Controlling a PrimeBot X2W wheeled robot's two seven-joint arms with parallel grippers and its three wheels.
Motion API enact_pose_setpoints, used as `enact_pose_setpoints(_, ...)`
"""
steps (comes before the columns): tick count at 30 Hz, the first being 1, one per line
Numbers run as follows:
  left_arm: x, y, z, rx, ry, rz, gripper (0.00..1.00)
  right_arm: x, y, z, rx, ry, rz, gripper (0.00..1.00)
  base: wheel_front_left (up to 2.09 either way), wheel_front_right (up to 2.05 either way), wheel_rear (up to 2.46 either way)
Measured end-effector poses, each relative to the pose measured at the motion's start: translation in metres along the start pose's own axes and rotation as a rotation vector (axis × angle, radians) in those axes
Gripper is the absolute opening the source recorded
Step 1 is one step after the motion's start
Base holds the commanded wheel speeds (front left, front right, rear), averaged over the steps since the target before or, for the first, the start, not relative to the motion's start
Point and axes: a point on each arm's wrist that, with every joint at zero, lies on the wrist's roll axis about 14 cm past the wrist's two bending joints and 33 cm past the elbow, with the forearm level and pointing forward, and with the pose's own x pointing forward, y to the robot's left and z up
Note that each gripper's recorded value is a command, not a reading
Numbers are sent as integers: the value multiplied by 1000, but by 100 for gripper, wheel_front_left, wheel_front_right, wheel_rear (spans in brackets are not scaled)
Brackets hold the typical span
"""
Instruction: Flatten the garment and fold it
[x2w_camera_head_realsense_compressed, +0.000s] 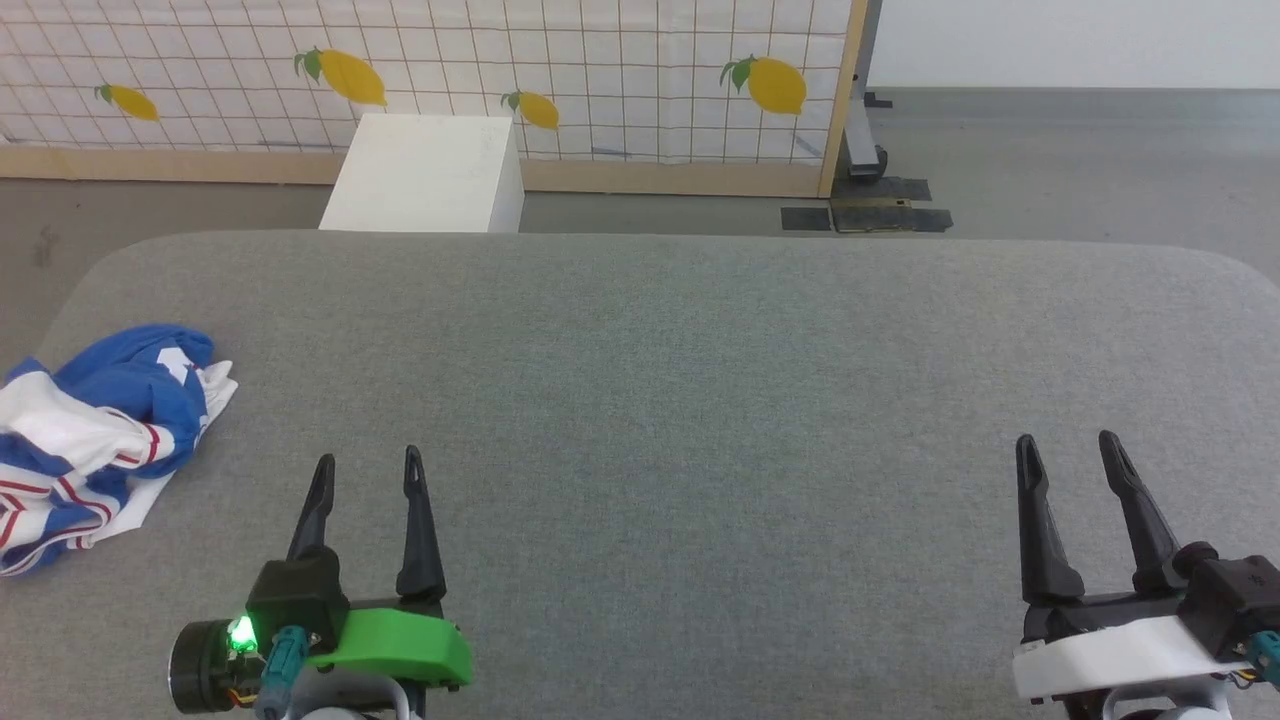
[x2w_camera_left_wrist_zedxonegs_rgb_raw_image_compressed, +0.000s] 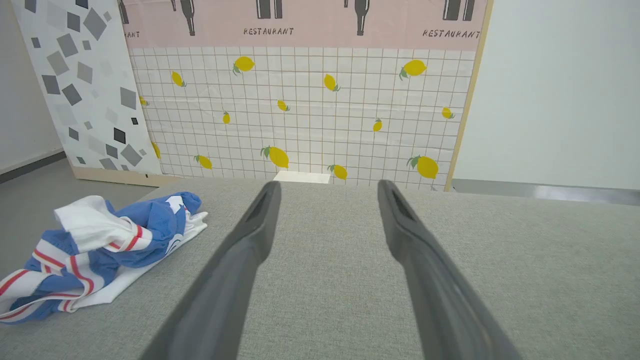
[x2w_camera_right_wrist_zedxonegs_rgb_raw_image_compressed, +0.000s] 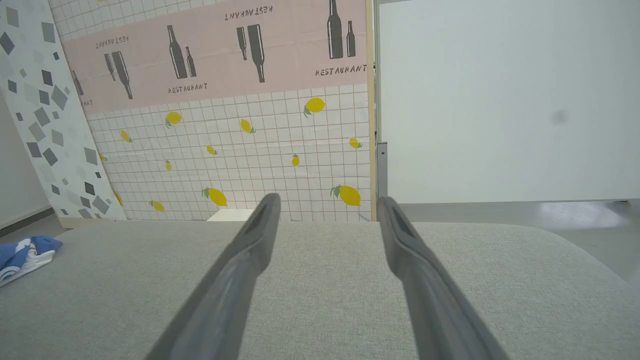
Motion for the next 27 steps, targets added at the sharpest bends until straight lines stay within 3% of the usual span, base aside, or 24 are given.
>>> enact_pose_setpoints(27,-2,11,-4,16,15,26,100,2,11,-21,-11,62,37,100,0,0,0)
